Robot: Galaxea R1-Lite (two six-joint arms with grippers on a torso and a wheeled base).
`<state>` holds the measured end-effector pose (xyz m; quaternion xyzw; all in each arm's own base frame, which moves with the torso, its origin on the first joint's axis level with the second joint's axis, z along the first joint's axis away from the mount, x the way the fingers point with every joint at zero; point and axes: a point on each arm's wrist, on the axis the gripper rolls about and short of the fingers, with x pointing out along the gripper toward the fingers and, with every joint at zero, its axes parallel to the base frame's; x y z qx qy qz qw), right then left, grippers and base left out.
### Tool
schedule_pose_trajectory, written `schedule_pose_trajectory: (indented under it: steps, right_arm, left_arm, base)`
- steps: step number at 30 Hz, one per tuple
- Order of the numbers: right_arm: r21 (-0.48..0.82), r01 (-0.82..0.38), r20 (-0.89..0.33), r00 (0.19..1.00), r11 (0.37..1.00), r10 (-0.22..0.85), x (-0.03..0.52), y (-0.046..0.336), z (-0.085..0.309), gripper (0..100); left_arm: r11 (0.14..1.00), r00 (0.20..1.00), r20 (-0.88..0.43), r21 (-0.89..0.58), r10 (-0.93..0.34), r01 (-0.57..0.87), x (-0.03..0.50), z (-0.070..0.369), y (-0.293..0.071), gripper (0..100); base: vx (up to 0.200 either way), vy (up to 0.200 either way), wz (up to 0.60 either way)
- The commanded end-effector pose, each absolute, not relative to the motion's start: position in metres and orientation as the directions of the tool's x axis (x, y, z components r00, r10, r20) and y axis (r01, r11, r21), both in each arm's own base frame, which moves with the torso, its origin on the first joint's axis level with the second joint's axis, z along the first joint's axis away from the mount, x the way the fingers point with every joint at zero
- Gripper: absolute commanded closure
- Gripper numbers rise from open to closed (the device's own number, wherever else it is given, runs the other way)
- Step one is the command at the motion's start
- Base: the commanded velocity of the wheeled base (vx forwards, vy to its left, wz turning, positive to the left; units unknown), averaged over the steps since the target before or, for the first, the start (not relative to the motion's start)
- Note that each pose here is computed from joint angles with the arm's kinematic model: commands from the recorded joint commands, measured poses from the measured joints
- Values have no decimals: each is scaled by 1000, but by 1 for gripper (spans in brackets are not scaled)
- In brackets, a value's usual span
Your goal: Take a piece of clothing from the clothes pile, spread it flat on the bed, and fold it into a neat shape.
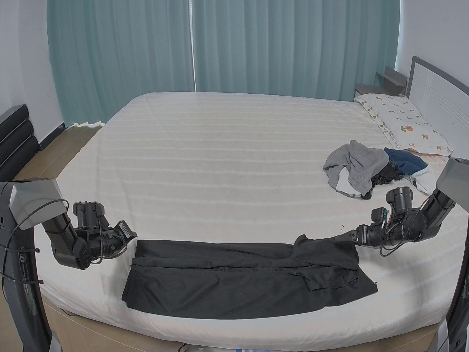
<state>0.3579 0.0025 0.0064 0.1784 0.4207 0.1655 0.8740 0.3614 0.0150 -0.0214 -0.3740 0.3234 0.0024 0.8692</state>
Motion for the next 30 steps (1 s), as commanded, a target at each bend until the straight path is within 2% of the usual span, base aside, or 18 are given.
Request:
schedule_pose_trajectory:
  steps: [1,7,15,16,30]
  right_arm:
    - [494,-80,-652,624,866,430,368,-2,13,0]
    - [556,11,-639,644,831,419,380,-8,12,0]
    - [560,32,-648,640,828,414,385,-13,4,0]
    - [564,39,-650,638,825,414,386,-17,1,0]
    - [566,45,-662,620,823,421,387,-14,-8,0]
  left_arm:
    - [724,790,-558,-651,-253,-228,362,-19,8,100]
    - [747,782,-571,-627,-250,-220,364,-26,-3,100]
    - [761,800,-564,-606,-205,-231,365,-30,-2,100]
    - [759,810,-551,-610,-203,-225,365,-29,-1,0]
    - [779,793,-574,-586,-207,-221,358,-34,-3,0]
  base:
    - [0,0,0]
    - [0,0,0]
    - [0,0,0]
    - [0,0,0]
    - [0,0,0]
